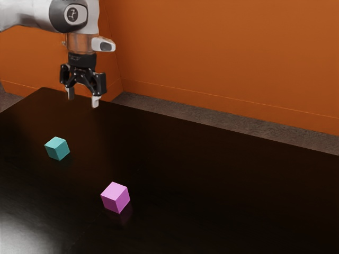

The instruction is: Pick up the blue block with one arm, and put the blue block on the pink block with one arm

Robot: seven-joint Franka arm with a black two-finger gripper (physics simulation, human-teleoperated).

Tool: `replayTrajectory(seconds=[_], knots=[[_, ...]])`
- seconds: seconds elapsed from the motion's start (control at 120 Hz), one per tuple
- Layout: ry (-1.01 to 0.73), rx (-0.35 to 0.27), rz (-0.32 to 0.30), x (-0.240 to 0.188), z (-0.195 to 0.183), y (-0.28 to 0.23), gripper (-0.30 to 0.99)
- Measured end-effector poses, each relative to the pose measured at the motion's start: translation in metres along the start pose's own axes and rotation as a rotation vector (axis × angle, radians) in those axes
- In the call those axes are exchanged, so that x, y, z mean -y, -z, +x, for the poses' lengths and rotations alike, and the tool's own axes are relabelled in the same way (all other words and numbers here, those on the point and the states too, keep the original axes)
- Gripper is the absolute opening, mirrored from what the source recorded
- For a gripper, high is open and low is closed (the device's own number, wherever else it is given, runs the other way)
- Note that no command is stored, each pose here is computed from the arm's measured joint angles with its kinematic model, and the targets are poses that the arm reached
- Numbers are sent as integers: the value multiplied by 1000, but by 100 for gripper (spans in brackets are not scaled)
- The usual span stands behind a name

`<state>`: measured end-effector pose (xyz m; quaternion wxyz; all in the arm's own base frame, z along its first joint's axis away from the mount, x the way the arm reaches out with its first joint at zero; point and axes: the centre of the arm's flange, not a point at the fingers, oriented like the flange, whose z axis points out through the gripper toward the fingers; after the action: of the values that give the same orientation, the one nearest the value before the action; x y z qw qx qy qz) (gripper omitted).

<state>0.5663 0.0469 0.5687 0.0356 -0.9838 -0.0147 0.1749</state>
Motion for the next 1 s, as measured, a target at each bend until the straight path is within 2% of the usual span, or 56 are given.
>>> replayTrajectory(seconds=[0.075,0.15,0.258,0.367,0.458,0.525,0.642,0.75,0.792,0.858,0.883,0.933,1.0], knots=[[6,-127,11,-12,13,11,69],[26,-225,13,-16,18,24,69],[50,-295,-7,-19,28,28,69],[40,-340,-15,-42,28,37,69],[42,-348,-16,-51,28,38,69],[77,-334,-10,-37,24,34,69],[196,-267,3,30,-14,-22,69],[193,-281,43,107,-40,-65,69],[166,-267,64,135,-36,-86,69],[88,-224,150,174,-15,-123,69],[61,-213,163,187,-6,-138,69],[14,-214,146,204,11,-162,69],[-68,-247,104,208,49,-181,69]])
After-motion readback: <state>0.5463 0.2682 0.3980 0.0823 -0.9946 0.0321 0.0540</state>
